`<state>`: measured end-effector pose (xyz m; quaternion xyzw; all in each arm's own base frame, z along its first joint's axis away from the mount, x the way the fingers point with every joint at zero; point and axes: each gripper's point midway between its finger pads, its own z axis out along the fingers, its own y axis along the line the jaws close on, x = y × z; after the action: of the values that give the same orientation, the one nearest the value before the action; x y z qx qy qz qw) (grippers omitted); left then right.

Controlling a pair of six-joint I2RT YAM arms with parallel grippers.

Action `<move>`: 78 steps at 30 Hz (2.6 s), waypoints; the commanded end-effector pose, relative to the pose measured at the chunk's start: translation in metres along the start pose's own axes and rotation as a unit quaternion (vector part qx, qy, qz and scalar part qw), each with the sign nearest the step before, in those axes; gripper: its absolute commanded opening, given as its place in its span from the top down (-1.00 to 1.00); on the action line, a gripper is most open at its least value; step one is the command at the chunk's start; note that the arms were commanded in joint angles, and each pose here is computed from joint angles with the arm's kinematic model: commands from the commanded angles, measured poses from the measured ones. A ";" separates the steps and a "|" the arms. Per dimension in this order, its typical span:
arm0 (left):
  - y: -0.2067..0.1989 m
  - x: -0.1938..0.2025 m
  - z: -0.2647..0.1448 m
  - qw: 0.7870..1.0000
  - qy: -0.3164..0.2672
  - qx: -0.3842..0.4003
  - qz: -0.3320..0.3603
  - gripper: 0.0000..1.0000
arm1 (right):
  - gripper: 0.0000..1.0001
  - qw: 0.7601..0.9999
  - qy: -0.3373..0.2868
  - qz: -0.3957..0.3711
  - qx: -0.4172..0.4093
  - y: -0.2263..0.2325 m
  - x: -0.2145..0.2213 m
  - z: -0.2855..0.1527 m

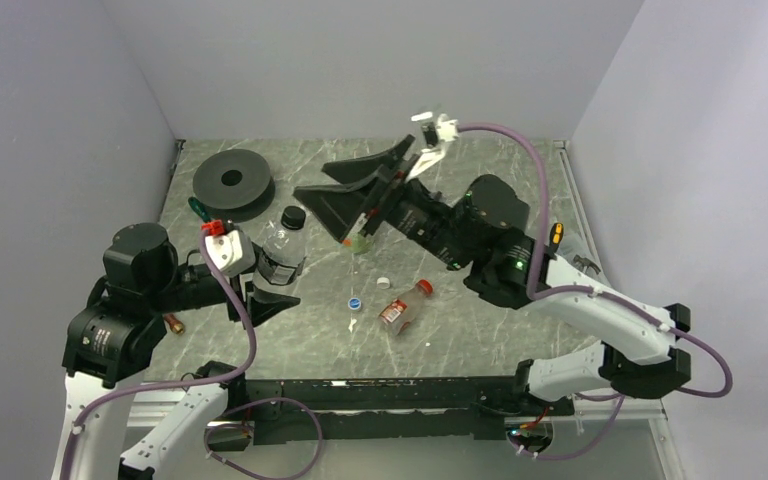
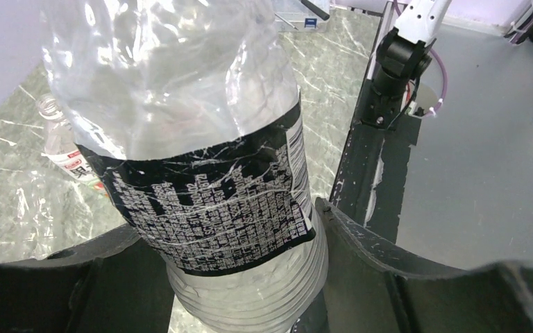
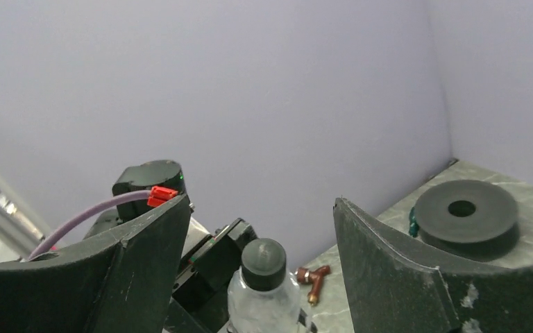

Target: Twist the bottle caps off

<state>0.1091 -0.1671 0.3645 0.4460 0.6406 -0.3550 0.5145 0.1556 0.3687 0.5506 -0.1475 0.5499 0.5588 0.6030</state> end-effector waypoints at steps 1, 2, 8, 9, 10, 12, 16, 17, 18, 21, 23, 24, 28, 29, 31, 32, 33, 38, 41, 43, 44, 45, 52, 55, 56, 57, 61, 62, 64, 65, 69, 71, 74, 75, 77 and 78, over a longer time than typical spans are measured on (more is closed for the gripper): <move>0.004 -0.001 0.000 0.999 -0.005 -0.002 0.045 0.10 | -0.55 0.995 0.088 0.005 -0.037 0.012 0.046 0.012; 0.005 -0.001 0.000 0.999 -0.005 -0.005 0.048 0.10 | -0.53 0.995 0.091 0.006 -0.041 0.013 0.049 0.014; 0.007 -0.001 0.000 0.999 -0.006 -0.009 0.051 0.10 | -0.33 0.994 0.105 0.013 -0.032 0.009 0.063 0.023; 0.007 -0.001 0.001 0.999 -0.006 -0.009 0.050 0.11 | -0.26 0.994 0.105 0.015 -0.032 0.009 0.064 0.023; 0.008 0.000 0.001 0.999 -0.006 -0.010 0.049 0.11 | -0.19 0.994 0.101 0.016 -0.031 0.009 0.064 0.024; 0.008 0.001 0.001 0.999 -0.006 -0.010 0.049 0.11 | -0.06 0.995 0.094 0.018 -0.026 0.007 0.062 0.024; 0.008 0.004 0.002 0.999 -0.004 -0.008 0.047 0.11 | -0.12 0.996 0.082 0.016 -0.023 0.005 0.059 0.024; 0.008 0.004 0.002 0.999 -0.004 -0.009 0.048 0.12 | -0.17 0.996 0.081 0.016 -0.021 0.004 0.058 0.024; 0.008 0.004 0.002 0.999 -0.004 -0.008 0.047 0.11 | -0.19 0.997 0.079 0.015 -0.021 0.004 0.057 0.024; 0.008 0.005 0.002 0.999 -0.002 -0.008 0.048 0.12 | -0.15 0.997 0.079 0.014 -0.018 0.002 0.059 0.025; 0.008 0.007 0.002 0.999 -0.001 -0.008 0.048 0.11 | 0.13 0.996 0.082 0.014 -0.020 0.003 0.061 0.025; 0.008 0.007 0.002 0.999 -0.001 -0.009 0.048 0.09 | 0.29 0.996 0.084 0.015 -0.020 0.003 0.062 0.026; 0.010 0.006 0.003 0.999 -0.003 -0.013 0.037 -0.23 | 0.79 0.996 0.090 0.018 -0.016 0.000 0.068 0.026; 0.011 0.006 0.004 0.999 -0.003 -0.014 0.033 -0.33 | 0.85 0.996 0.090 0.018 -0.014 -0.001 0.069 0.025; 0.014 0.004 0.005 1.000 -0.006 -0.022 0.022 -0.73 | 0.90 0.996 0.090 0.017 -0.011 -0.003 0.070 0.024; 0.016 0.002 0.006 1.000 -0.008 -0.025 0.014 -0.94 | 0.92 0.996 0.090 0.017 -0.010 -0.003 0.069 0.023; 0.018 0.000 0.007 1.000 -0.011 -0.028 0.007 -0.98 | 0.95 0.996 0.090 0.016 -0.009 -0.004 0.070 0.023; 0.022 -0.015 0.013 0.999 -0.033 -0.022 -0.027 -0.99 | 1.00 0.996 0.087 -0.013 0.010 -0.002 0.077 0.026; 0.021 -0.015 0.015 0.999 -0.028 -0.013 -0.032 -0.85 | 1.00 0.996 0.080 -0.034 0.032 -0.005 0.079 0.027; 0.025 -0.012 0.015 0.999 -0.023 -0.022 -0.029 -0.68 | 1.00 0.995 0.075 -0.044 0.041 -0.004 0.079 0.027; 0.026 -0.011 0.015 0.999 -0.021 -0.027 -0.029 -0.62 | 1.00 0.995 0.074 -0.049 0.042 -0.003 0.080 0.028; 0.027 -0.011 0.015 0.999 -0.021 -0.030 -0.028 -0.60 | 1.00 0.995 0.074 -0.053 0.044 -0.001 0.081 0.028; 0.033 -0.016 0.013 0.998 -0.026 -0.047 -0.017 -0.03 | 1.00 0.992 0.065 -0.071 0.077 -0.003 0.084 0.032; 0.037 -0.015 0.012 0.998 -0.026 -0.061 -0.009 0.22 | 1.00 0.991 0.061 -0.071 0.096 -0.006 0.082 0.032; 0.038 -0.014 0.011 0.998 -0.025 -0.065 -0.009 0.28 | 1.00 0.991 0.061 -0.071 0.099 -0.006 0.083 0.033; 0.038 -0.013 0.011 0.998 -0.024 -0.064 -0.009 0.31 | 1.00 0.991 0.062 -0.072 0.099 -0.006 0.084 0.033; 0.029 -0.017 0.012 0.999 -0.028 -0.038 -0.011 0.43 | 1.00 0.992 0.062 -0.077 0.077 0.001 0.082 0.032; 0.022 -0.020 0.012 0.999 -0.031 -0.021 -0.012 0.46 | 1.00 0.994 0.058 -0.076 0.057 0.008 0.080 0.031; 0.004 -0.027 0.010 0.999 -0.038 0.027 -0.016 0.47 | 1.00 0.996 0.053 -0.075 0.002 0.025 0.074 0.026; -0.007 -0.031 0.009 0.997 -0.042 0.055 -0.018 0.46 | 1.00 0.995 0.052 -0.074 -0.032 0.034 0.071 0.021; -0.043 -0.045 0.000 0.985 -0.051 0.161 -0.041 0.36 | 1.00 0.978 0.036 -0.060 -0.197 0.073 0.055 -0.005; -0.054 -0.051 -0.005 0.978 -0.057 0.193 -0.047 0.36 | 1.00 0.961 0.038 -0.060 -0.267 0.085 0.051 -0.018; -0.062 -0.058 -0.009 0.974 -0.065 0.211 -0.046 0.36 | 1.00 0.938 0.058 -0.064 -0.337 0.093 0.053 -0.029; -0.062 -0.058 -0.010 0.974 -0.065 0.211 -0.046 0.36 | 1.00 0.931 0.066 -0.068 -0.351 0.094 0.055 -0.031; -0.062 -0.057 -0.010 0.975 -0.063 0.210 -0.044 0.36 | 1.00 0.925 0.079 -0.081 -0.362 0.095 0.059 -0.031; -0.062 -0.056 -0.010 0.975 -0.062 0.208 -0.042 0.37 | 1.00 0.922 0.086 -0.087 -0.366 0.096 0.061 -0.031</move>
<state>0.0745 -0.1930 0.4015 0.4645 0.5819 -0.5088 0.4321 0.0836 0.4240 0.5082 -0.3794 0.4314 0.6230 0.5309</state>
